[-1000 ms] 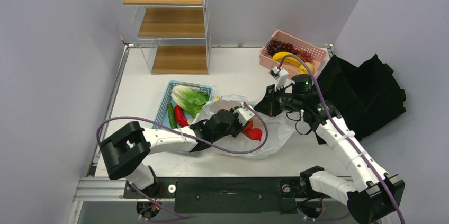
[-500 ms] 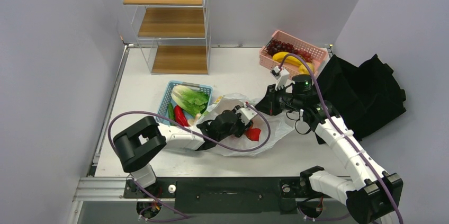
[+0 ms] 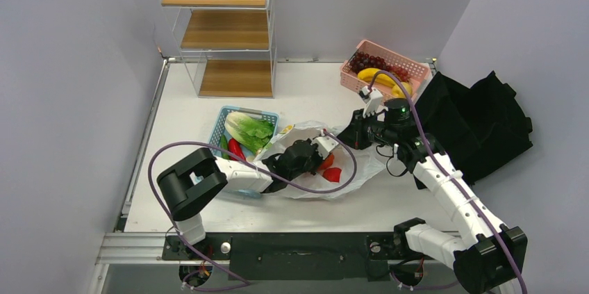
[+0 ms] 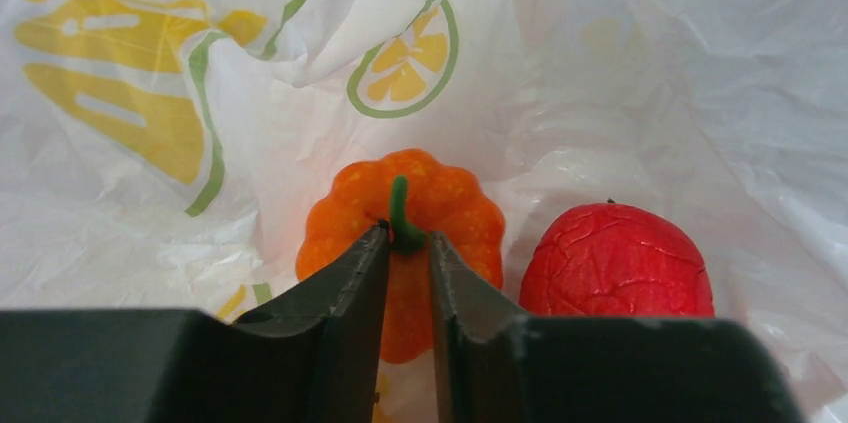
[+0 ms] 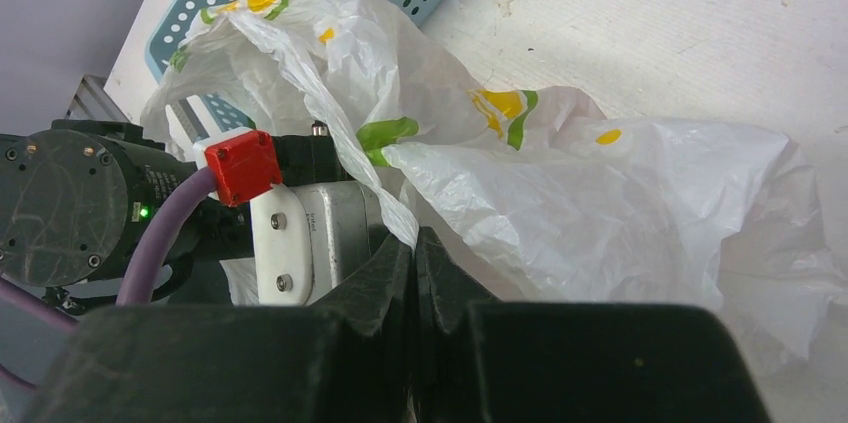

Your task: Untie the knot of the grocery bags and take out the mixed food

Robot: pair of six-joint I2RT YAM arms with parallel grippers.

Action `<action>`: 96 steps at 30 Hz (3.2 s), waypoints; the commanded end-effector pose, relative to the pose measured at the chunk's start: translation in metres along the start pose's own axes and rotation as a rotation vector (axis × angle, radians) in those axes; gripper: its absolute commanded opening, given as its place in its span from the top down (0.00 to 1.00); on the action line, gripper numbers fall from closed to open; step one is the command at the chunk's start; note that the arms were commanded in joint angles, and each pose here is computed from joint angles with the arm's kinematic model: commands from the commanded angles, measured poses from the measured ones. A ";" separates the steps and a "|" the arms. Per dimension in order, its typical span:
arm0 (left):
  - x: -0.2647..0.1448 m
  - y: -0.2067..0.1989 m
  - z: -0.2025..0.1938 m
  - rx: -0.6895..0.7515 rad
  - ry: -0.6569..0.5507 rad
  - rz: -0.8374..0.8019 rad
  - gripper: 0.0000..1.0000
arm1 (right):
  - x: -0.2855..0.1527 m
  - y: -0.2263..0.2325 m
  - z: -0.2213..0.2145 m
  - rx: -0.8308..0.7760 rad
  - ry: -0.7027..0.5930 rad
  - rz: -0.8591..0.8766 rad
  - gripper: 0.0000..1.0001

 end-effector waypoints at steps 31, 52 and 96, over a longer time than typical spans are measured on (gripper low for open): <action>-0.004 -0.005 0.050 0.108 -0.192 -0.125 0.60 | -0.005 0.008 -0.011 -0.011 0.012 0.084 1.00; 0.040 -0.003 0.029 0.150 -0.221 -0.103 0.53 | -0.004 0.004 -0.007 0.026 0.012 0.076 1.00; -0.138 0.020 0.135 0.156 -0.372 -0.297 1.00 | -0.012 -0.007 -0.002 0.004 -0.017 0.025 1.00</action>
Point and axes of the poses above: each gripper's point midway between its finger pads, its own x axis out along the fingers, its own y axis along the line the jaws close on, z = x × y, the point moved 9 cm from there along -x, back along the fingers, and after that the axes turned 1 degree about -x, right-handed, at the moved point
